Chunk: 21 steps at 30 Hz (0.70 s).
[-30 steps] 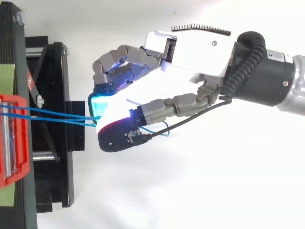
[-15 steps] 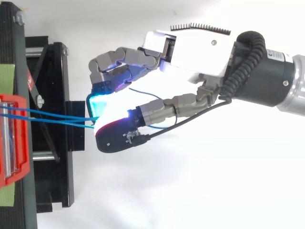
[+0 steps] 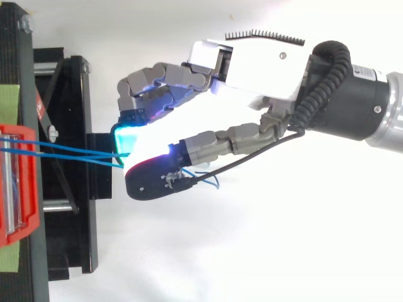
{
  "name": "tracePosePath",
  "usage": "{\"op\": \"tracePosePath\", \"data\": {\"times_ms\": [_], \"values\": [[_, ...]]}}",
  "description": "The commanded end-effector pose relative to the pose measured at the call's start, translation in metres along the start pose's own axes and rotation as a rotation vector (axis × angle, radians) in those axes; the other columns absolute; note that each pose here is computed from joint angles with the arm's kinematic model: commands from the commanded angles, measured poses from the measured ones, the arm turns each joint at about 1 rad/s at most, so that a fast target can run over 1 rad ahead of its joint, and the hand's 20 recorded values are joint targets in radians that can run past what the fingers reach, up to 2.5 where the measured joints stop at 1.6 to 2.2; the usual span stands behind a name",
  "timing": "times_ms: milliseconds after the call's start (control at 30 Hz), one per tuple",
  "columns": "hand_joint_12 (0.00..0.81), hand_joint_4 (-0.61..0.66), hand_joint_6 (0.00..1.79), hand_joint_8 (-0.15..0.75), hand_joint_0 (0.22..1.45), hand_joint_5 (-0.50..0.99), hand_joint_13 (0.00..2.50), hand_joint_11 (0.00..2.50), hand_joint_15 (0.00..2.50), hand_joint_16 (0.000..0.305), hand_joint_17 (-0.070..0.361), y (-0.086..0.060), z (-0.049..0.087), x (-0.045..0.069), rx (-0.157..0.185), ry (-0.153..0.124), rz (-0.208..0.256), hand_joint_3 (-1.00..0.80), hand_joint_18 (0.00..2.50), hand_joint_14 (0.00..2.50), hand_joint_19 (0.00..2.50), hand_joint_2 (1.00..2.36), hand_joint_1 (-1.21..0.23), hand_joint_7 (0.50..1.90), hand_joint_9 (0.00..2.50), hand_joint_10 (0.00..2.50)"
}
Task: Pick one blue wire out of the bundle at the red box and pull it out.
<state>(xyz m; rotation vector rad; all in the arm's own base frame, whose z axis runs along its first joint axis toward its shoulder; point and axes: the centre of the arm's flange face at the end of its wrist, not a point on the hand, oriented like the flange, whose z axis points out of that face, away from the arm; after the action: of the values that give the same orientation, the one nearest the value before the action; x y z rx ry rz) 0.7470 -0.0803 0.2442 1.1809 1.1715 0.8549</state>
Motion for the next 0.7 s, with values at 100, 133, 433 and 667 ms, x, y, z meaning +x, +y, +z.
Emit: {"op": "tracePosePath", "data": {"times_ms": [100, 133, 433, 667], "values": [[0.362, 0.35, 0.50, 0.252, 0.65, -0.07, 0.54, 0.61, 0.23, 0.058, 0.129, -0.0001, 0.0001, -0.0010, 0.000, 0.000, 0.000, -0.06, 0.41, 0.01, 0.38, 1.02, -0.77, 1.46, 0.96, 0.02], [0.363, 0.35, 0.50, 0.255, 0.65, -0.07, 0.53, 0.62, 0.23, 0.058, 0.129, -0.0001, 0.0001, -0.0010, 0.000, 0.000, 0.000, -0.07, 0.42, 0.01, 0.38, 1.02, -0.77, 1.48, 0.96, 0.02], [0.365, 0.36, 0.64, 0.260, 0.62, -0.11, 0.52, 0.71, 0.23, 0.059, 0.132, -0.0001, 0.0003, -0.0014, 0.000, -0.005, 0.001, -0.36, 0.41, 0.01, 0.37, 1.01, -0.89, 1.29, 0.95, 0.03], [0.366, 0.35, 0.63, 0.260, 0.60, -0.10, 0.52, 0.72, 0.23, 0.059, 0.133, 0.0000, 0.0003, -0.0012, -0.001, -0.003, 0.001, -0.46, 0.40, 0.01, 0.38, 1.00, -0.86, 1.32, 0.96, 0.03]]}}
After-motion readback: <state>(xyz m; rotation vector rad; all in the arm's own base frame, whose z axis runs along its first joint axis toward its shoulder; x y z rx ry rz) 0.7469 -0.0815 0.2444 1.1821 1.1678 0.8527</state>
